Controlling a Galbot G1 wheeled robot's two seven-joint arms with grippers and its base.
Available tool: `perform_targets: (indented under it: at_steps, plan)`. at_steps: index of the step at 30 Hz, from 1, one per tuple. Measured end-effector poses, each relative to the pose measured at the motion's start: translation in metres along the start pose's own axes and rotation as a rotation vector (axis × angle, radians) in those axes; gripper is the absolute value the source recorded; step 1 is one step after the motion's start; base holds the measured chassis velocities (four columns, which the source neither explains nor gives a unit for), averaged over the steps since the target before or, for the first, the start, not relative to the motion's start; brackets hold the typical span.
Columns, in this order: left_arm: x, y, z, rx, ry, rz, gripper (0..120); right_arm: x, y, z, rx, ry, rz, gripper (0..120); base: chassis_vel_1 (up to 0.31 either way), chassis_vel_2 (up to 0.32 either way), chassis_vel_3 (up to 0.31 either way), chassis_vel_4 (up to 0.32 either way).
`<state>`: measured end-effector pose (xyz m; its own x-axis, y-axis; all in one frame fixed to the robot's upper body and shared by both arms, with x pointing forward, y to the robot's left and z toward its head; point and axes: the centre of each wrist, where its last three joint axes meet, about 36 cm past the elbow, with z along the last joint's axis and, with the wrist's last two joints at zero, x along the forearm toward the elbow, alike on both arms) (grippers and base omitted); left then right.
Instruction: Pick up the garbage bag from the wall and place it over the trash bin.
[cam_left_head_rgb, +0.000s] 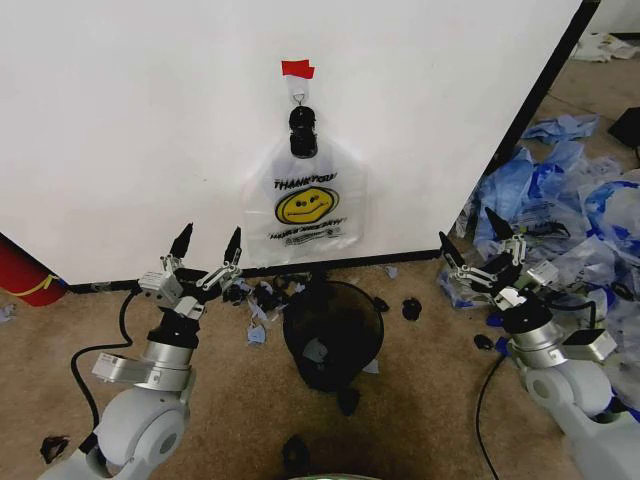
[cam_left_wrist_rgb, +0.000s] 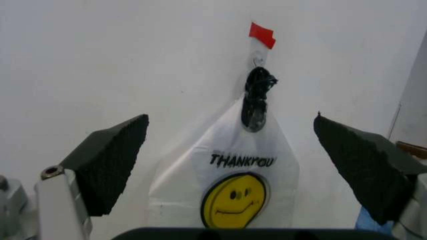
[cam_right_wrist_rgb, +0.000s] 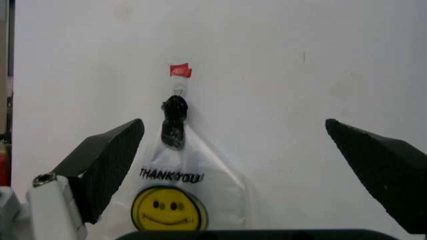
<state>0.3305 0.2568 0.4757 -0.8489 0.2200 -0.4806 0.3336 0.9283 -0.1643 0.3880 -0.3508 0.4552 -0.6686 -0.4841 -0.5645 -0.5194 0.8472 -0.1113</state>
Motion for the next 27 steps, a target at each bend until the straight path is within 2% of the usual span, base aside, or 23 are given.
perform_targets:
  at_steps: [11, 16, 23, 27]
  plan:
    - [-0.001, 0.001, 0.002, 0.005, 0.003, -0.004, 98, 0.000, 0.002, 0.003, -0.015, -0.002, 0.003, 100, 0.000, 0.000, 0.000, 0.000]
    - [0.000, 0.003, 0.005, 0.002, 0.009, -0.010, 98, -0.005, 0.010, 0.003, -0.084, -0.023, 0.016, 100, 0.000, 0.000, 0.000, 0.000]
    - [0.005, 0.005, 0.005, -0.001, 0.016, -0.023, 98, -0.032, 0.023, 0.005, -0.250, -0.069, 0.032, 100, 0.000, 0.000, 0.000, 0.000]
    - [0.008, 0.008, 0.006, -0.007, 0.017, -0.039, 98, -0.069, 0.032, 0.008, -0.423, -0.105, 0.025, 100, 0.000, 0.000, 0.000, 0.000]
